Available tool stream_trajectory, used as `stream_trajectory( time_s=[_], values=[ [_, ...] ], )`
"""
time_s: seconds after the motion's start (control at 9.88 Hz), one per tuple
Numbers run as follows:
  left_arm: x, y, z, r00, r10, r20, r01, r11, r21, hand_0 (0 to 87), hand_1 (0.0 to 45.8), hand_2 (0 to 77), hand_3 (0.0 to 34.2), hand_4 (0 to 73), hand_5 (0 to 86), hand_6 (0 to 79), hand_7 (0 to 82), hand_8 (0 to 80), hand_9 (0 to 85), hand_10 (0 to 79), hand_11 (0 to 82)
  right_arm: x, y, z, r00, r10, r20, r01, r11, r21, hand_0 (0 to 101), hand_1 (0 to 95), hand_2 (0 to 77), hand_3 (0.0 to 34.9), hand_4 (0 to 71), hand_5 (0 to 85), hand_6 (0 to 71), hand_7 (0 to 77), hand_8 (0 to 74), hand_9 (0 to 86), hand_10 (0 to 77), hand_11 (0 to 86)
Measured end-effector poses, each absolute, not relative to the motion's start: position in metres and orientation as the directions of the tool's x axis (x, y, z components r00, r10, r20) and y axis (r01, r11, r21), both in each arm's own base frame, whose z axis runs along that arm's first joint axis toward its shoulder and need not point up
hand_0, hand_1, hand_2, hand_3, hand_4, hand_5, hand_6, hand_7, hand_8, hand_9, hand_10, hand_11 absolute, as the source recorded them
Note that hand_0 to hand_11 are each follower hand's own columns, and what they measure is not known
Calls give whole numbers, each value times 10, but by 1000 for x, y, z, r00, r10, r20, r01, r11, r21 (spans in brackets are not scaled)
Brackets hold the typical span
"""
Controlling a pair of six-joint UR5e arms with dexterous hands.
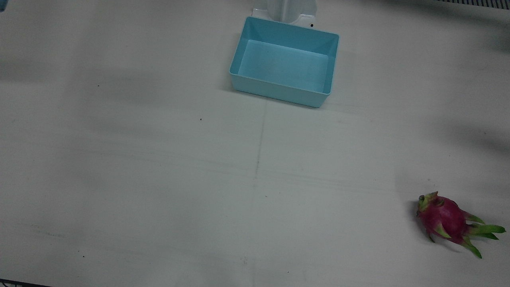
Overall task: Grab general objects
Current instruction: 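Move the left hand down beside the pink dragon fruit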
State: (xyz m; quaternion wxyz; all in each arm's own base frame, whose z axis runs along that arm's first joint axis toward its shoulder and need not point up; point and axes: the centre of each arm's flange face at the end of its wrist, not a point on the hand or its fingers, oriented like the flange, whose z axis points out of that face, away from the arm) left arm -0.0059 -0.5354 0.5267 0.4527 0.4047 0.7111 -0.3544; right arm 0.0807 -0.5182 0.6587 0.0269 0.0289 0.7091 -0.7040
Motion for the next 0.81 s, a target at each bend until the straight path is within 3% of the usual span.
stream_trajectory(
  time_s=[0.2, 0.3, 0.41, 0.51, 0.71, 0.81],
  values=[
    [15, -534, 530, -196, 249, -948, 897, 436, -71, 540, 0, 207, 101, 0, 22, 0, 11, 11, 11, 5, 11, 81, -518, 659, -997, 3, -79, 79, 8, -997, 0, 60, 16, 0, 0, 0, 0, 0, 0, 11, 0, 5],
    [32, -533, 531, -169, 249, -954, 891, 452, -40, 535, 0, 196, 130, 0, 22, 0, 11, 11, 11, 5, 11, 81, -518, 659, -997, 3, -79, 79, 7, -997, 0, 60, 16, 0, 0, 0, 0, 0, 0, 11, 0, 11],
    [50, -533, 531, -141, 249, -958, 883, 469, -8, 535, 0, 196, 130, 0, 22, 0, 11, 11, 11, 5, 11, 81, -518, 659, -997, 3, -79, 79, 7, -997, 0, 60, 16, 0, 0, 0, 0, 0, 0, 11, 0, 11],
    [68, -533, 530, -107, 251, -962, 877, 479, 28, 515, 0, 76, 181, 0, 22, 0, 11, 11, 11, 5, 11, 81, -518, 659, -997, 3, -79, 79, 7, -997, 0, 60, 16, 0, 0, 0, 0, 0, 0, 11, 0, 11],
    [105, -533, 533, -60, 246, -967, 879, 472, 65, 515, 0, 49, 199, 0, 22, 0, 11, 11, 11, 11, 11, 81, -518, 659, -997, 3, -79, 79, 7, -997, 0, 60, 16, 0, 0, 0, 0, 0, 0, 11, 0, 5],
    [120, -531, 536, -50, 238, -970, 884, 463, 68, 540, 0, 136, 231, 0, 22, 0, 11, 16, 11, 5, 11, 81, -518, 659, -997, 3, -79, 79, 7, -997, 0, 60, 16, 0, 0, 0, 0, 0, 0, 11, 0, 5]
  ],
)
